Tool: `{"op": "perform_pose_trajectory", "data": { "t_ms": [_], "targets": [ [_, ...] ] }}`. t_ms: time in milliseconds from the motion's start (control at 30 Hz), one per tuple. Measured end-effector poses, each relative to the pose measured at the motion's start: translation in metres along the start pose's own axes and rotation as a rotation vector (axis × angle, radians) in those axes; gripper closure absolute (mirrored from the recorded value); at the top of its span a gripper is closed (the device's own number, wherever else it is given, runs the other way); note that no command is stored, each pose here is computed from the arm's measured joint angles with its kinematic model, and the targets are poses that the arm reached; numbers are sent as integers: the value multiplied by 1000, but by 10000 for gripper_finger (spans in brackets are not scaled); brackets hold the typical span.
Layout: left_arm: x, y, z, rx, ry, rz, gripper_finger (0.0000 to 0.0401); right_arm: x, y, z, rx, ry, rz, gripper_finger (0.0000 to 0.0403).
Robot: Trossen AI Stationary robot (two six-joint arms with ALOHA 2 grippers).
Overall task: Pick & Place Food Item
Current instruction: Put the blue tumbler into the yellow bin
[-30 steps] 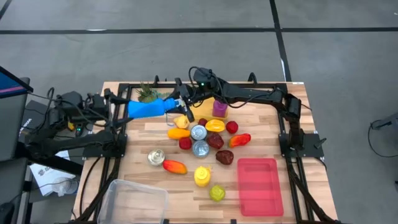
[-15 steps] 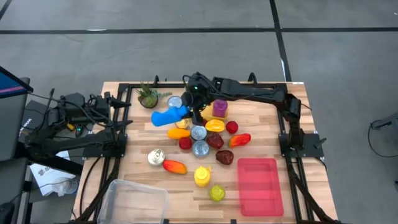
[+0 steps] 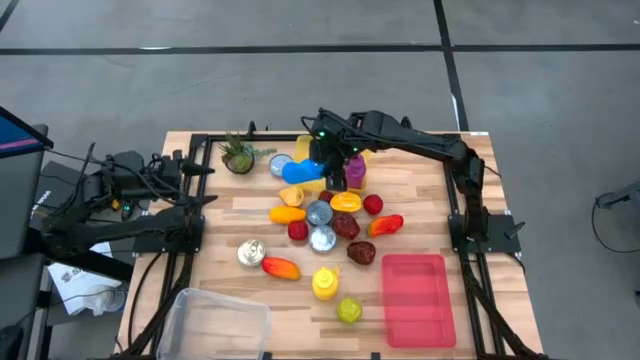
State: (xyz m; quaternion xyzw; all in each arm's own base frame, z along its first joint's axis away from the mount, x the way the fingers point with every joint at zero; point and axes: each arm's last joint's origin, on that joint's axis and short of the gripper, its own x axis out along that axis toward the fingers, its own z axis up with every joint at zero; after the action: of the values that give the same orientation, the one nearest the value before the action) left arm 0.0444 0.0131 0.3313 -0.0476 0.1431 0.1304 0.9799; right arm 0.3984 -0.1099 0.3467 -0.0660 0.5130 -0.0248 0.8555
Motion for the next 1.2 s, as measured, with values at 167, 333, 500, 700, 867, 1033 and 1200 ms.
{"op": "perform_pose_trajectory", "data": {
  "t_ms": [167,333,500,700,867,1033,1200],
  "targets": [
    [4,0,-3,0,4,1,36,0,-12,-8,29,47,-28,209],
    [4,0,-1,1,-17,0,36,1,-25,-17,58,88,-32,209],
    [4,0,1,2,-32,-1,36,1,-31,-22,63,112,-32,209],
    [4,0,2,4,-45,-1,36,1,-37,-19,27,79,-91,209],
    [4,0,2,4,-45,-1,36,-9,-43,-12,12,14,-125,209],
    [4,0,2,4,-45,-1,36,-20,-48,-7,11,-32,-163,209],
    [4,0,2,4,-44,-1,36,-44,-56,-5,3,-20,-305,209]
  ]
}}
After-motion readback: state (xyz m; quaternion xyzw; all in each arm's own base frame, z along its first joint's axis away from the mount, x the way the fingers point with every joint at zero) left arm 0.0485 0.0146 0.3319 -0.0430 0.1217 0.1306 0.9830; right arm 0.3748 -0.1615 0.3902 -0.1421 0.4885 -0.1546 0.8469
